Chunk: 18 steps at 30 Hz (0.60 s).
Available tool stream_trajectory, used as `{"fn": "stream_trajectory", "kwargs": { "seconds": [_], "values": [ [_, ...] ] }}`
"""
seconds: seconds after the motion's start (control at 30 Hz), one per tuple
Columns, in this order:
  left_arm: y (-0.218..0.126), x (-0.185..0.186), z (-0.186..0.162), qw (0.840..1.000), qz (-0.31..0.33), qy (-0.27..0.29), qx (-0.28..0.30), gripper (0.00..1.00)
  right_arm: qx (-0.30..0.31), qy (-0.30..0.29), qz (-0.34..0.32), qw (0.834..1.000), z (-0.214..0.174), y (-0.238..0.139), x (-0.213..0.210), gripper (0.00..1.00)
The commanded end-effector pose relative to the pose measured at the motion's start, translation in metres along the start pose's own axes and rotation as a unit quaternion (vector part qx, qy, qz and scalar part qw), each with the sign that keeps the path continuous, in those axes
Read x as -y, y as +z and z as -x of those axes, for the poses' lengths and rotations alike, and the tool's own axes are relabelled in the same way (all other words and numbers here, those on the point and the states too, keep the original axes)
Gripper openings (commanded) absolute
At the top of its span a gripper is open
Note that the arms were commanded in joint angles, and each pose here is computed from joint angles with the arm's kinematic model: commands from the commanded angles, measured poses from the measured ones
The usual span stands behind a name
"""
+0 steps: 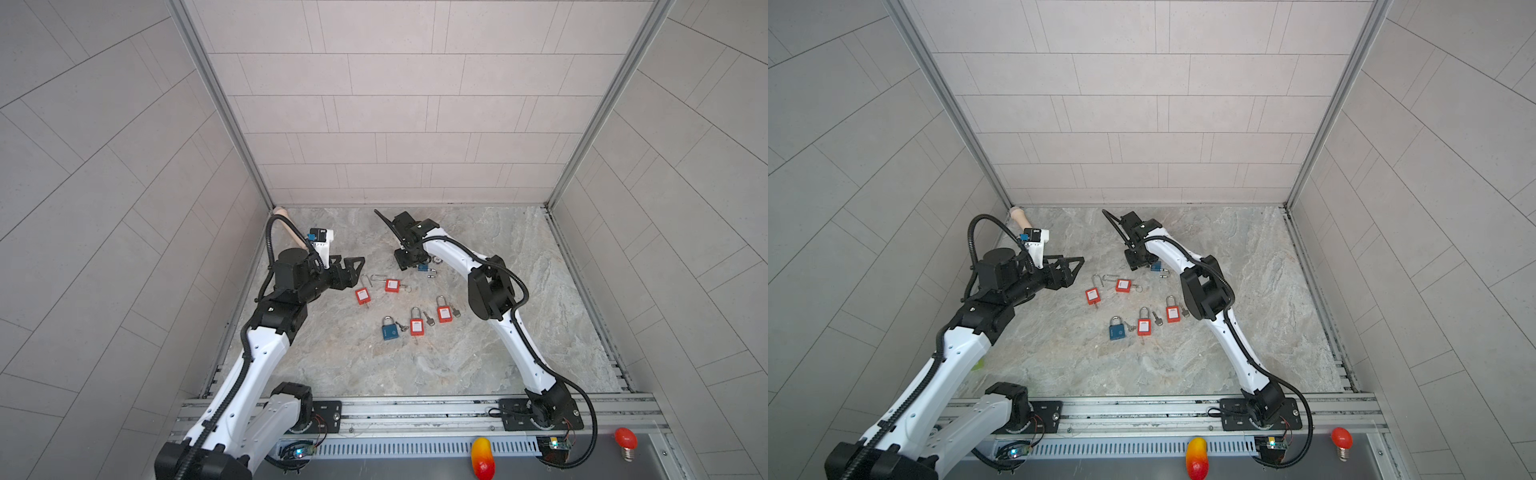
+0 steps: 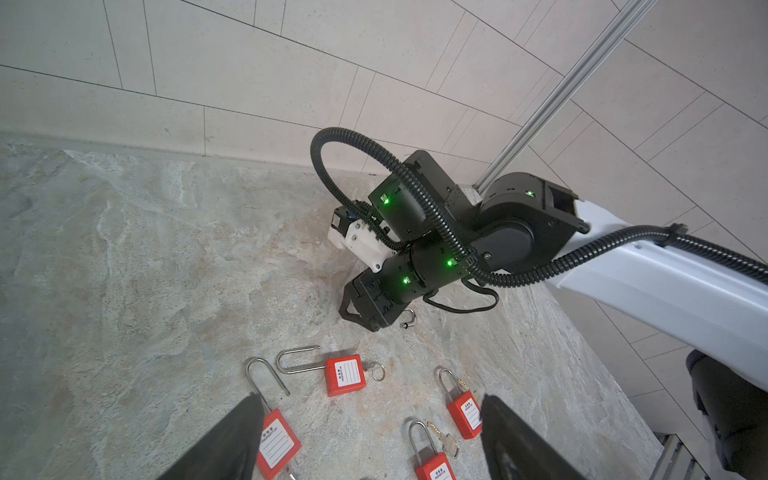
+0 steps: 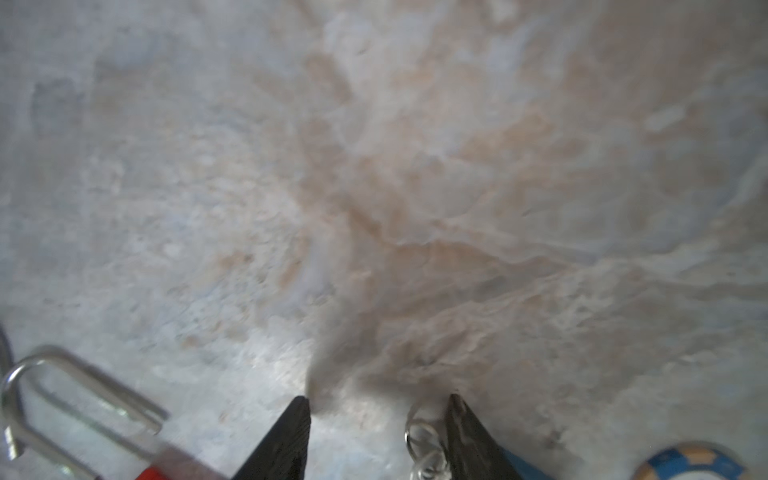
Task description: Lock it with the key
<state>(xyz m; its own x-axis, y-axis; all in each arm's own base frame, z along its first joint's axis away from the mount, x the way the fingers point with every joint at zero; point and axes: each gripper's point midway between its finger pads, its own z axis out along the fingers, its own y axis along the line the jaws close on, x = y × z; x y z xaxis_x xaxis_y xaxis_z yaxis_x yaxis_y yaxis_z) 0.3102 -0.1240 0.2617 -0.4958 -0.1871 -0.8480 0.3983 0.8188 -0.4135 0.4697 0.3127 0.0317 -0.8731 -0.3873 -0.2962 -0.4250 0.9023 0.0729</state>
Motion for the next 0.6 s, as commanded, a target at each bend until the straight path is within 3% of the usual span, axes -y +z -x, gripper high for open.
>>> {"fn": "stream_trajectory", "kwargs": {
  "seconds": [0.0, 0.17, 0.33, 0.57],
  "values": [
    [-0.002, 0.002, -0.003, 1.0, -0.002, 0.004, 0.004, 0.87, -0.068, -0.032, 0.034, 0.997, -0.042, -0.005, -0.018, 0.53],
    [-0.004, 0.002, -0.004, 1.0, -0.003, 0.006, 0.003, 0.87, -0.082, -0.033, 0.009, 0.996, -0.08, -0.025, -0.004, 0.53],
    [-0.004, 0.004, -0.004, 1.0, -0.007, 0.006, 0.003, 0.87, -0.07, -0.008, -0.069, 0.995, -0.107, -0.057, 0.032, 0.53],
    [-0.004, 0.008, 0.0, 1.0, -0.016, 0.005, 0.009, 0.87, -0.003, 0.026, -0.111, 0.993, -0.084, -0.08, 0.036, 0.56]
  ]
}}
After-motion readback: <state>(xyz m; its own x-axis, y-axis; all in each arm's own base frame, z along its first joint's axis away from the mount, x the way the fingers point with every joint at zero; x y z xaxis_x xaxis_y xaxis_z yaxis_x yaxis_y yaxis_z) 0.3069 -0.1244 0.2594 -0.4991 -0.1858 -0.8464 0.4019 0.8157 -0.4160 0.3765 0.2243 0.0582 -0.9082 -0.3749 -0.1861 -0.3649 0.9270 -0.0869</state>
